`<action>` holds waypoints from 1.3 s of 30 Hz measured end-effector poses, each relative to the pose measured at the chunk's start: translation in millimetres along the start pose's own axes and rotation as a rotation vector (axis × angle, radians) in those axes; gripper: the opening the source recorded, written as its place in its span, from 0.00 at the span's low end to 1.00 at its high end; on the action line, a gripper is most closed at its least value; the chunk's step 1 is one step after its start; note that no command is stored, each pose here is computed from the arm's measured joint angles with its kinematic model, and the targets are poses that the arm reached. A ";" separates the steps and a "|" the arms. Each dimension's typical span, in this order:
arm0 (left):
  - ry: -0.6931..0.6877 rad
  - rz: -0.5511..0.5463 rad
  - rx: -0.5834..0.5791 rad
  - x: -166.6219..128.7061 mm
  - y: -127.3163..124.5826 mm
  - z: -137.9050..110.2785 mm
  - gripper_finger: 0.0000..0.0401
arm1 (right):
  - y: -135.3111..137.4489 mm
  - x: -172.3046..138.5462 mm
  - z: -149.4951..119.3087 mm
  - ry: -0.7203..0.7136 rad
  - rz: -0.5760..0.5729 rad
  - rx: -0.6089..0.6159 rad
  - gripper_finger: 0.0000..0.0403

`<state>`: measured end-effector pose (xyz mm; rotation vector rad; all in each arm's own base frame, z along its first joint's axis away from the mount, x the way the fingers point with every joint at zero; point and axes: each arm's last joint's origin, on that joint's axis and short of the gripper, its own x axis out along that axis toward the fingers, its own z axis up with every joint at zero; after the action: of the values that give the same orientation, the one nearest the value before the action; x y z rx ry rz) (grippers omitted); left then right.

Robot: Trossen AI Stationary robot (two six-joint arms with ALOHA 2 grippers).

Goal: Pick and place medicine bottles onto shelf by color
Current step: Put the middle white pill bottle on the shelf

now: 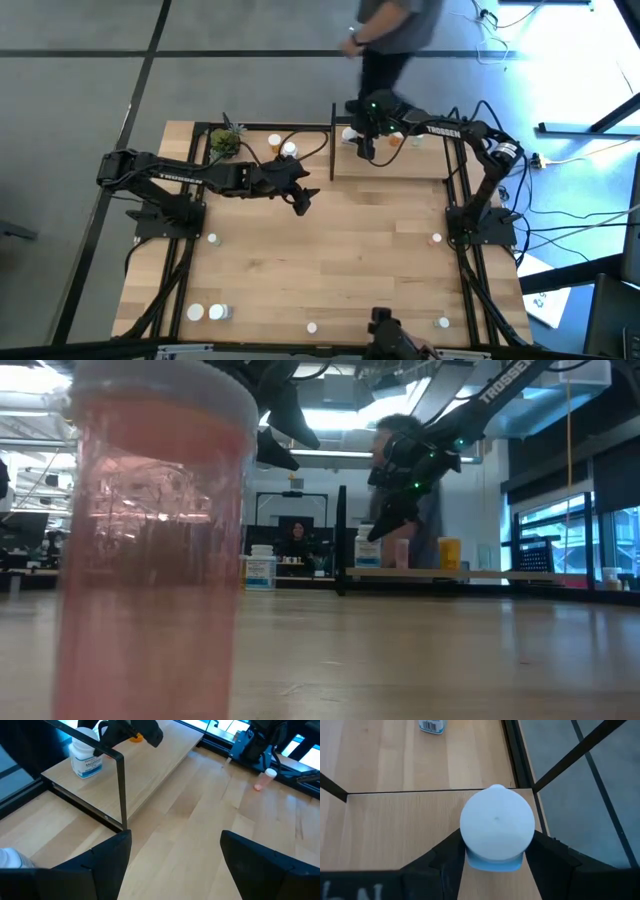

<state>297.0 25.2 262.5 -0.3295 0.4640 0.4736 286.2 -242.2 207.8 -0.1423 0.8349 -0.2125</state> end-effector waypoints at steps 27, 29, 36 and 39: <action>-0.035 0.098 0.013 -0.2 2.9 0.5 0.74 | 1.7 -4.4 1.6 -0.017 0.033 0.018 0.49; -0.035 0.099 0.013 -0.2 2.9 0.5 0.74 | 1.6 -4.4 1.6 -0.017 0.033 0.018 0.49; -0.035 0.099 0.013 -0.1 2.9 0.4 0.74 | 1.7 -4.4 1.6 -0.017 0.033 0.018 0.49; -0.035 0.098 0.013 -0.1 2.9 0.4 0.74 | 1.6 -4.5 1.6 -0.018 0.033 0.018 0.49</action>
<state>295.6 27.8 262.4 -0.2862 0.4506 0.5709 284.7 -239.5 211.8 -0.1129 0.8169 -0.1875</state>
